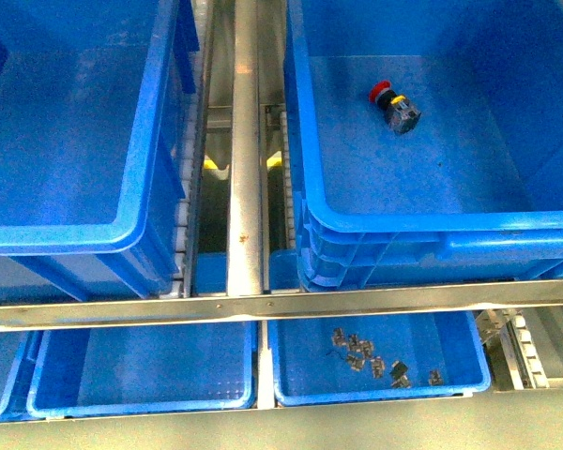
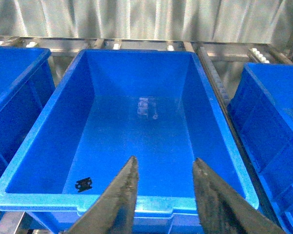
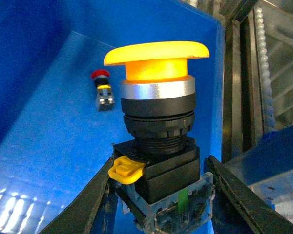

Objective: Pick red and yellow buttons and place in box

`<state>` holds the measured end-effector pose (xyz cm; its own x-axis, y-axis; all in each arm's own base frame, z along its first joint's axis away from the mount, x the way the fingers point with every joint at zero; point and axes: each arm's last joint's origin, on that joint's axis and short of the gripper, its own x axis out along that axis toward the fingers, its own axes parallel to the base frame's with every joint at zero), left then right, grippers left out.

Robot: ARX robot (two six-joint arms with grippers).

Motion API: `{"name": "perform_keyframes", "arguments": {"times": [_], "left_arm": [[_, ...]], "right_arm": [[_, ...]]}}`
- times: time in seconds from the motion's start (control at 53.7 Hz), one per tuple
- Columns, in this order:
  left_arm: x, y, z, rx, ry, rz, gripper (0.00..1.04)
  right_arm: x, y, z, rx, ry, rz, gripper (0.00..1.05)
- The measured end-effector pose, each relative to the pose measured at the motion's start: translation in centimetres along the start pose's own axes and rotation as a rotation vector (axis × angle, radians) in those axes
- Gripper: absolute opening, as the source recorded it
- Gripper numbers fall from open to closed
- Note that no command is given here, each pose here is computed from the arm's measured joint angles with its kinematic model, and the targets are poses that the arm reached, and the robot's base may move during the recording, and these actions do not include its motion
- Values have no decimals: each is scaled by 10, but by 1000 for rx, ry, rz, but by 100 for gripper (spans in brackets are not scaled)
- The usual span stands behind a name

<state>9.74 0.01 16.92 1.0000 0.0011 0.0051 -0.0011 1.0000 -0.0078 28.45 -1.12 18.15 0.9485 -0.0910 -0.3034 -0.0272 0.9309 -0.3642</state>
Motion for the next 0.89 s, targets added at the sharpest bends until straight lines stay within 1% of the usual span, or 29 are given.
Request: {"name": "perform_keyframes", "arguments": {"times": [0.019,0.074,0.093,0.167,0.223,0.242,0.298,0.484,0.67,0.782,0.819,0.875,0.893], "left_arm": [[0,0,0,0,0,0,52],[0,0,0,0,0,0,62],[0,0,0,0,0,0,68],[0,0,0,0,0,0,82],[0,0,0,0,0,0,96],[0,0,0,0,0,0,98],[0,0,0,1,0,0,96],[0,0,0,1,0,0,97],[0,0,0,1,0,0,97],[0,0,0,1,0,0,97],[0,0,0,1,0,0,97],[0,0,0,1,0,0,97],[0,0,0,1,0,0,97]], "right_arm": [[4,0,0,-4,3,-1,43],[33,-2,4,-13,25,-8,43],[47,-2,5,-23,36,-15,43],[84,-1,6,-36,86,-20,43],[119,1,4,-33,139,-39,43],[126,1,4,-34,151,-42,43],[154,6,3,-28,197,-48,43],[198,23,2,1,261,-47,43],[227,45,-7,22,337,-21,43],[234,49,-8,22,336,-16,43],[236,50,-8,23,333,-16,46],[237,50,-6,25,326,-17,57],[237,50,-5,25,324,-16,62]]}}
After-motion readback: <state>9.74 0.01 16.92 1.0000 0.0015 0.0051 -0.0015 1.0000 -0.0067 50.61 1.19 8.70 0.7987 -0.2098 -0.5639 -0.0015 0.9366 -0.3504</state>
